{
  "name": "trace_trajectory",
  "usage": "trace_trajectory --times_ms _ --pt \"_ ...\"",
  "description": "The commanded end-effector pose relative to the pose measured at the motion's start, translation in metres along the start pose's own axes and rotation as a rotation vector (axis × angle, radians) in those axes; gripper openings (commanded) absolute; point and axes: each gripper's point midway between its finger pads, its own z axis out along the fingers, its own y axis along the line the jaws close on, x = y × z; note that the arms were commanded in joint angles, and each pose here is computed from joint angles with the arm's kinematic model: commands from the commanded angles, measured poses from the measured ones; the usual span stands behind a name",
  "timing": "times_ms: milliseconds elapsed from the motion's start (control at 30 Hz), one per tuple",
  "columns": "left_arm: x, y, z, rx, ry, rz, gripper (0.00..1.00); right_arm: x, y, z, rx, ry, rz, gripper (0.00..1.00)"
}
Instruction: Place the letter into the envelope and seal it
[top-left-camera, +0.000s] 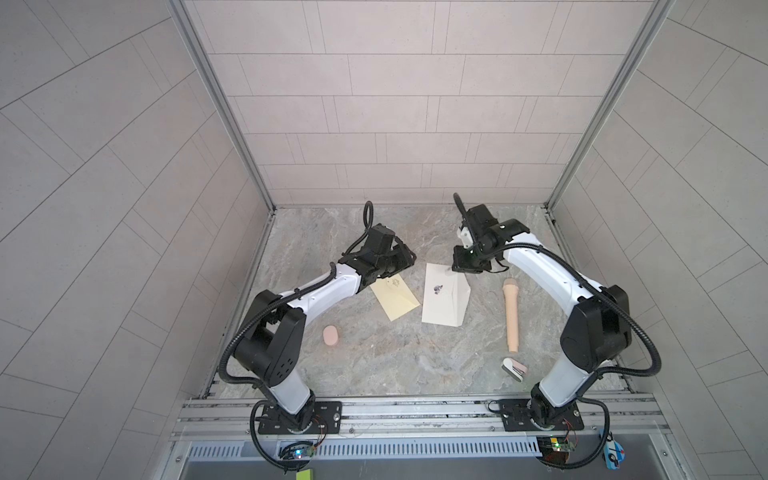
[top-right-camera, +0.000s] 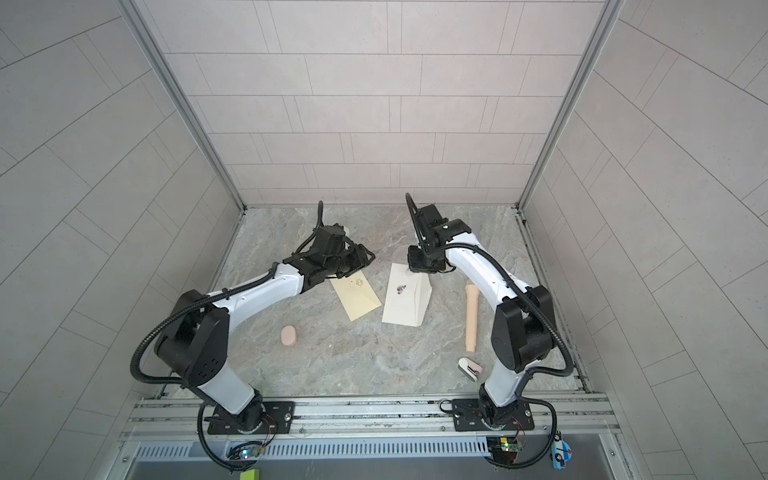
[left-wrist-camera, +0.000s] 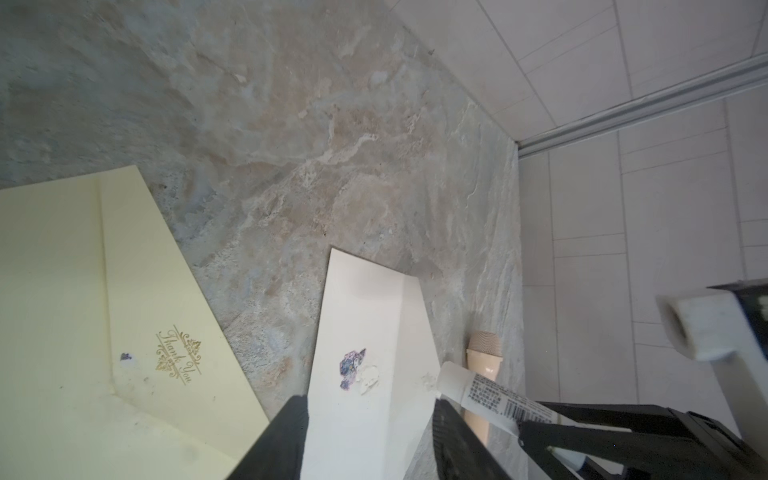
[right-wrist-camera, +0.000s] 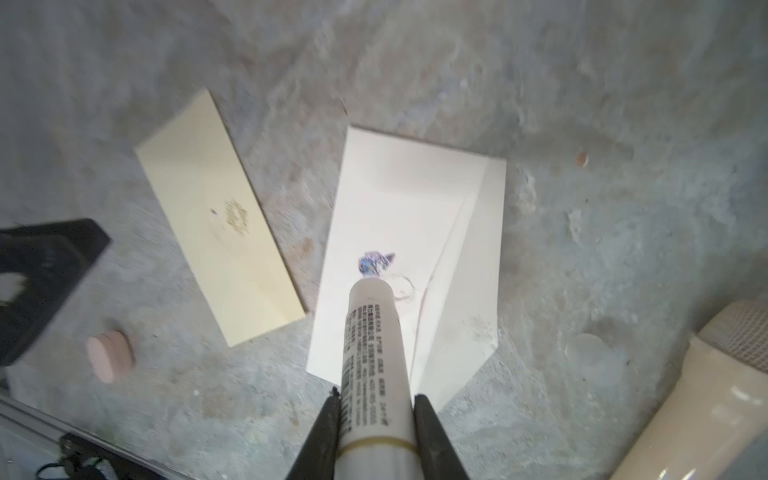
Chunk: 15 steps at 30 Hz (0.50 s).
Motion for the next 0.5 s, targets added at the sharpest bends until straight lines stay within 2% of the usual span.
trace_trajectory --times_ms 0,133,467 --pt "0.028 0.020 0.013 -0.090 0.116 0.085 0.55 0.024 -0.010 0.003 0.103 0.112 -0.080 0.00" --pt "0.044 0.023 0.032 -0.060 0.197 0.065 0.55 0.024 -0.001 0.021 0.115 0.148 -0.107 0.00" --pt "0.064 0.024 0.059 -0.027 0.303 0.081 0.53 0.018 0.004 0.052 0.163 0.181 -0.123 0.00"
